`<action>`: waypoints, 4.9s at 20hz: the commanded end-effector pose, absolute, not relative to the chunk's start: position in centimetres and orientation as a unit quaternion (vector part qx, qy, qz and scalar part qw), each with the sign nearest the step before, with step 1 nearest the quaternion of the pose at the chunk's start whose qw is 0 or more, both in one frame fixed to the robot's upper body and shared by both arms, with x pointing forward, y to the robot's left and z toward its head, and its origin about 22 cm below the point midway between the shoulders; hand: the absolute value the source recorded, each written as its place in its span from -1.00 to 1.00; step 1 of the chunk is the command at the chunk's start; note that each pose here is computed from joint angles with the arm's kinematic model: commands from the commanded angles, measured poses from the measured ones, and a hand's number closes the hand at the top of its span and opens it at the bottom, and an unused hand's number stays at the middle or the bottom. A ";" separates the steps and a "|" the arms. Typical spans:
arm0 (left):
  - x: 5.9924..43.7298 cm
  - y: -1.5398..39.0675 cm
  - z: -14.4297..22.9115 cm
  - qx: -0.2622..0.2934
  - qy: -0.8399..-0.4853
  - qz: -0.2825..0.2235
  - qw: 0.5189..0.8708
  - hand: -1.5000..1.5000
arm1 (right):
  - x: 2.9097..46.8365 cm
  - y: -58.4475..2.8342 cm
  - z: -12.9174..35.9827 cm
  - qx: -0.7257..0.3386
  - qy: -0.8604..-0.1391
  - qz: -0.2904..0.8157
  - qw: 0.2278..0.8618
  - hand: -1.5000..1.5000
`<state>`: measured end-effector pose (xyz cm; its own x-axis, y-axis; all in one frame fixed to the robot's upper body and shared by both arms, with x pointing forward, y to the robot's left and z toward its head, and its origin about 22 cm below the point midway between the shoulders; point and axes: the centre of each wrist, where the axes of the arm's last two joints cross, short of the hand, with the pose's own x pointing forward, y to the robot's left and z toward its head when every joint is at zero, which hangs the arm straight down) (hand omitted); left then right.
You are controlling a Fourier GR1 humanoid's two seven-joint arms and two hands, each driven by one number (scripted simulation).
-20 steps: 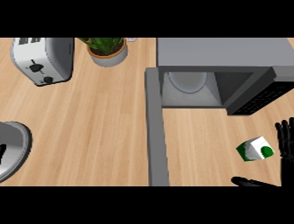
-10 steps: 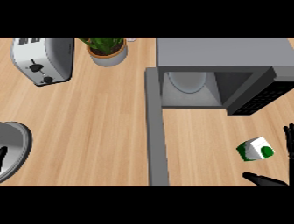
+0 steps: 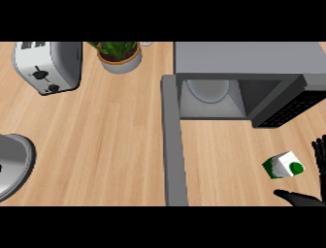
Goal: Pick up the milk, place it into the microwave and close the microwave
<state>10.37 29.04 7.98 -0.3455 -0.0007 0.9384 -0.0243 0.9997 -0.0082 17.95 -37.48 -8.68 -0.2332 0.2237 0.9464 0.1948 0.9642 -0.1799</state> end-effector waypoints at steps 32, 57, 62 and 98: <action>10.3 29.8 6.5 0.007 -0.821 0.012 0.571 -1.00 | 19.4 -37.4 -15.9 -0.055 -0.782 -0.035 0.619 -1.00; 7.8 31.1 6.5 0.013 -0.813 0.017 0.581 -1.00 | 27.5 -26.5 -12.7 0.120 -0.797 -0.038 0.591 1.00; 8.8 31.7 5.4 0.018 -0.819 0.023 0.573 -1.00 | 28.2 -27.4 -8.3 0.135 -0.789 0.012 0.599 1.00; 9.6 34.9 5.6 0.017 -0.812 0.029 0.583 -1.00 | 33.8 -15.6 0.9 -0.052 -0.771 -0.042 0.634 1.00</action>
<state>8.19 35.83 5.83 -0.3181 0.0026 0.9481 -0.0595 0.9980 -0.0227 31.75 -13.62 1.70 -0.2398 0.0206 0.9706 0.0932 0.9956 0.0019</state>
